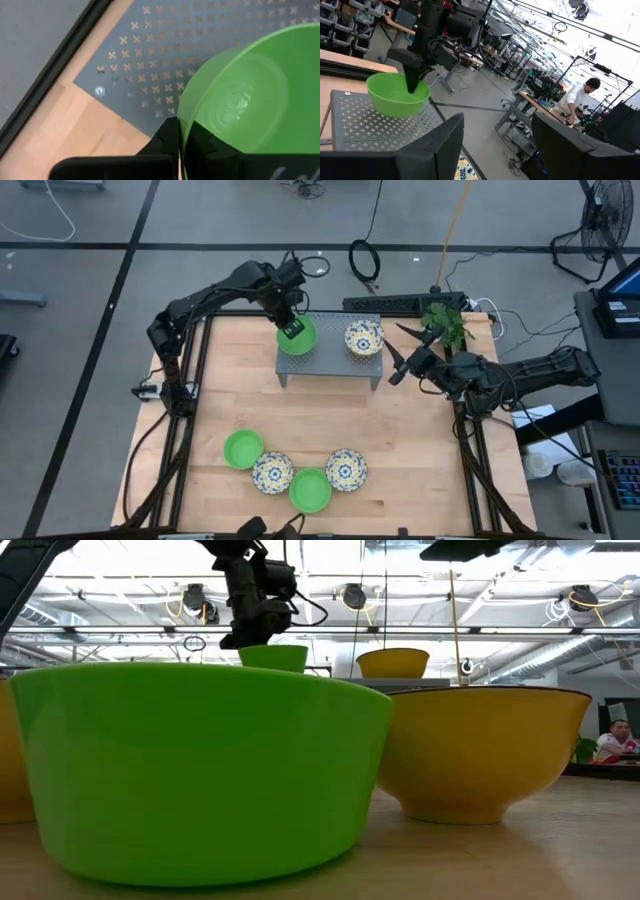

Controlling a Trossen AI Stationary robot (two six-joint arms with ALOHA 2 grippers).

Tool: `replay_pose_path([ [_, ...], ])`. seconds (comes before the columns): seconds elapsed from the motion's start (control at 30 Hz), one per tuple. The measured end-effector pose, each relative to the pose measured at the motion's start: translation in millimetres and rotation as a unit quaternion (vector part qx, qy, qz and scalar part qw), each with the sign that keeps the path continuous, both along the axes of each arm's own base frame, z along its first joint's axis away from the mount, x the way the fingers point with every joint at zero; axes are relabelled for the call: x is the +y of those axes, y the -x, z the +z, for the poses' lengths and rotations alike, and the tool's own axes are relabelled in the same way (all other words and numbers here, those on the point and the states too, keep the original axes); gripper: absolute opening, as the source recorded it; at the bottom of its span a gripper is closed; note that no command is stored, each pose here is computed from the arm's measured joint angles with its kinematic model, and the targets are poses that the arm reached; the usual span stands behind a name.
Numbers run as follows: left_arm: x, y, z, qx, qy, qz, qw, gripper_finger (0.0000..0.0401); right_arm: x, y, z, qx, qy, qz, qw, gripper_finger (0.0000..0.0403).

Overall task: Pick & Place Mini bowls
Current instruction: Put the right green bowl on the shelf, then stack the white patterned bowl on top of the white patterned bowl on the shelf

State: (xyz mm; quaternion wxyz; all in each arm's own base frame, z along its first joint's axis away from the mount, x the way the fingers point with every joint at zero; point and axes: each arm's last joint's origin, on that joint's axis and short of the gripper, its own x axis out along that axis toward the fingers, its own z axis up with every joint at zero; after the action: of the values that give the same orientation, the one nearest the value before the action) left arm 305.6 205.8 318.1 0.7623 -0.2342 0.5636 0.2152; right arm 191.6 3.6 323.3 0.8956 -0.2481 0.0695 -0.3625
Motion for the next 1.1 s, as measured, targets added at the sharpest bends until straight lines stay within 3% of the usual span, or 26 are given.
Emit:
replay_pose_path([
  [0.37,-0.3,-9.4,-11.3,0.013,0.001,0.0,1.0,0.0011,0.0,0.0,0.1,0.0,0.0,0.0,1.0,0.0217],
  [0.8,-3.1,-10.8,-9.9,0.013,-0.004,-0.009,1.0,0.0123,0.0,0.0,0.1,-0.007,-0.008,0.001,1.0,0.0216],
  [0.93,-1.8,-3.0,10.5,0.003,-0.016,-0.009,1.0,0.0158,0.0,0.0,-0.3,-0.006,-0.009,0.001,1.0,0.0213],
  [1.1,-8.5,14.9,61.9,-0.06,-0.061,0.006,0.996,0.0184,0.0,0.0,-0.3,-0.006,-0.009,0.001,1.0,0.0216],
])
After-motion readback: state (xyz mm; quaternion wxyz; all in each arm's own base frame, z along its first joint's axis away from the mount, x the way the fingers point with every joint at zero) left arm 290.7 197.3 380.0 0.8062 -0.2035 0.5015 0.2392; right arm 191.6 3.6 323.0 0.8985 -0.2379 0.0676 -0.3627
